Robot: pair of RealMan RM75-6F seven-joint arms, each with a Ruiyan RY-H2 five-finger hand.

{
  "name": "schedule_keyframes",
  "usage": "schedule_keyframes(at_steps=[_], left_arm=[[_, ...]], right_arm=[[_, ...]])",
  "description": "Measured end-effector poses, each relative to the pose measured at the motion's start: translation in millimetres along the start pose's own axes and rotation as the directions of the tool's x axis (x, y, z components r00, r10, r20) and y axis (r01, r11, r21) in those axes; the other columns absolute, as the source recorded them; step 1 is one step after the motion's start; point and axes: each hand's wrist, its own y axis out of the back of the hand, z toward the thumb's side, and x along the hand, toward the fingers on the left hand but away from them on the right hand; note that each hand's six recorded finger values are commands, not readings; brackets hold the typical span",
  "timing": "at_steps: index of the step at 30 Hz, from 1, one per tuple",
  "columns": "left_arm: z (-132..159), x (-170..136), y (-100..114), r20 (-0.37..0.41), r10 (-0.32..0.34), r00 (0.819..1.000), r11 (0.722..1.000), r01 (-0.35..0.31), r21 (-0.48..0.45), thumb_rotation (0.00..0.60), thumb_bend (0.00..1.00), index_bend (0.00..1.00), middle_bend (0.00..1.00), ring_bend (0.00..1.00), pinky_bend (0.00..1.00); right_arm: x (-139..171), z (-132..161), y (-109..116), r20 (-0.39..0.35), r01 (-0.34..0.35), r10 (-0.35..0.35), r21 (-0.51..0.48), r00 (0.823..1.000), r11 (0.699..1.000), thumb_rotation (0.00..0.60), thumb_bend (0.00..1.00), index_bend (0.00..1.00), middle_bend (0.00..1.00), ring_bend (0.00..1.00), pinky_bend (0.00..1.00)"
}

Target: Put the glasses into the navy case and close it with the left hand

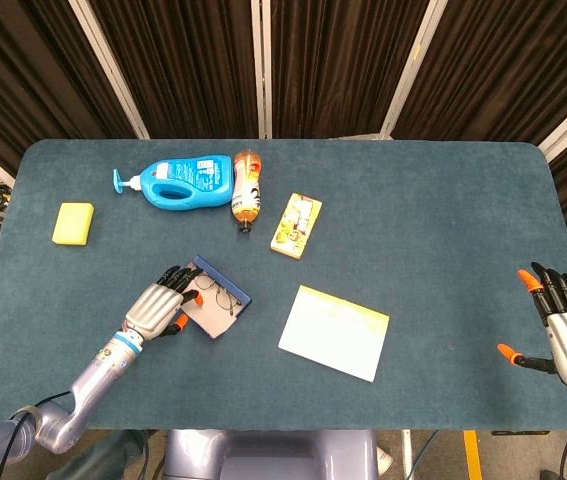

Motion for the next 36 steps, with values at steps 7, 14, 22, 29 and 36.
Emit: schedule_keyframes(at_steps=[7, 14, 22, 29, 36], left_arm=[[-2.6, -0.4, -4.2, -0.017, -0.010, 1.000, 1.000, 0.009, -0.023, 0.600, 0.59, 0.59, 0.00, 0.00, 0.00], [-7.8, -11.8, 5.9, -0.015, 0.008, 1.000, 1.000, -0.008, -0.022, 0.600, 0.59, 0.61, 0.00, 0.00, 0.00], [-21.0, -37.9, 22.9, -0.021, 0.022, 1.000, 1.000, -0.021, 0.014, 0.600, 0.59, 0.63, 0.00, 0.00, 0.00], [-35.1, -69.9, 34.8, -0.049, -0.005, 0.999, 1.000, 0.007, 0.027, 0.600, 0.60, 0.63, 0.00, 0.00, 0.00], [-35.8, -80.3, 34.5, -0.071, -0.057, 0.996, 0.998, 0.060, 0.033, 0.600, 0.60, 0.63, 0.00, 0.00, 0.00]], right_arm=[[-0.5, -0.1, -0.9, -0.001, -0.002, 0.002, 0.001, 1.000, 1.000, 0.600, 0.00, 0.00, 0.00, 0.00, 0.00], [0.2, 1.3, 0.0, -0.006, 0.000, 0.000, -0.003, 1.000, 1.000, 0.600, 0.00, 0.00, 0.00, 0.00, 0.00], [1.5, 3.6, 2.0, -0.014, 0.007, -0.007, -0.008, 1.000, 1.000, 0.600, 0.00, 0.00, 0.00, 0.00, 0.00], [3.3, 6.5, 3.2, -0.025, 0.010, -0.010, -0.011, 1.000, 1.000, 0.600, 0.00, 0.00, 0.00, 0.00, 0.00], [3.8, 5.1, 4.8, -0.022, 0.013, -0.014, -0.016, 1.000, 1.000, 0.600, 0.00, 0.00, 0.00, 0.00, 0.00]])
